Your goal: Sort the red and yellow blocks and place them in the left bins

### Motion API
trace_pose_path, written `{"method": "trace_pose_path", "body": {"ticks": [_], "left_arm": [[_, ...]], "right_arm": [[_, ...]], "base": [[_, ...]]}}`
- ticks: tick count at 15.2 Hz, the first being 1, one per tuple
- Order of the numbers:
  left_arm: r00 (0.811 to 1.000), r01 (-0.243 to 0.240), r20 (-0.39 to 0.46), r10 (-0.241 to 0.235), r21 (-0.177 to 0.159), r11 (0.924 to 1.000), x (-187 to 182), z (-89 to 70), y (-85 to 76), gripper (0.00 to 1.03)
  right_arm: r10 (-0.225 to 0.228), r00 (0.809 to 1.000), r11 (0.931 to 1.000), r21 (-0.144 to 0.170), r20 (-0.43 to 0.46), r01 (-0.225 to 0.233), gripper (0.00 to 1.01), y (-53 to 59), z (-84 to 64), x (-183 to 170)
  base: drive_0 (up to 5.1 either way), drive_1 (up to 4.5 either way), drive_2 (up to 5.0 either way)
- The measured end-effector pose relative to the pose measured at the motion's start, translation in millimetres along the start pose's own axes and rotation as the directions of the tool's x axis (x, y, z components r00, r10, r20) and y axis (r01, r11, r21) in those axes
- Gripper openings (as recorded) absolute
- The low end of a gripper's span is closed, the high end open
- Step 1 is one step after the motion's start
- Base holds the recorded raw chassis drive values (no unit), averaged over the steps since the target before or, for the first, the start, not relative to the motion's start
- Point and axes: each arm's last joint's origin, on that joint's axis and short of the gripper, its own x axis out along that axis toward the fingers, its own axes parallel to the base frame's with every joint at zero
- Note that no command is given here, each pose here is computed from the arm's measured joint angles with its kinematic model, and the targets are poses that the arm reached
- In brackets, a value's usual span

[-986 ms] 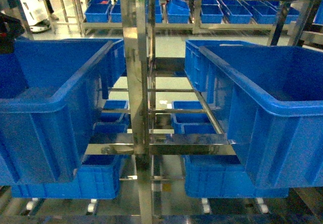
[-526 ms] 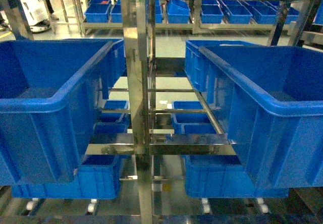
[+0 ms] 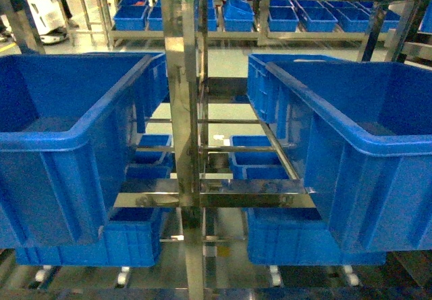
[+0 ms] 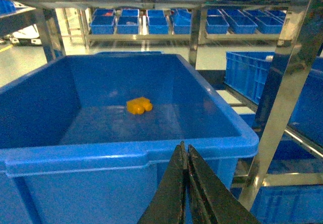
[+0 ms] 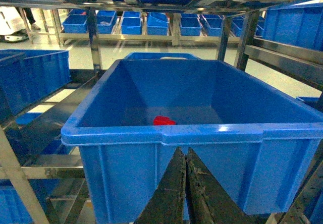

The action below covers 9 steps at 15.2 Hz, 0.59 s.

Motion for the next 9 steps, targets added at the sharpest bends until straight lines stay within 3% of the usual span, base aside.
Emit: {"method": "trace_pose_path", "body": {"ticks": [3,9], "left_arm": [[1.0,0.001,-0.013,-0.001,0.0,1.0,-13,-1.4,-0.1,0.02],[1.0,0.001,0.018,-0.001,0.0,1.0,-30,6.3,-0.1,0.02]], "right_arm": [[0.0,1.0,1.0,0.0,-0.007,0.0,0.02,0.1,-9.3,-9],[-0.001,1.0,1.0,0.0,0.027,0.001,0.02,0.0,-3.3,-24]], "base": [[0.0,0.0,0.0],[0.0,0.0,0.0]]}}
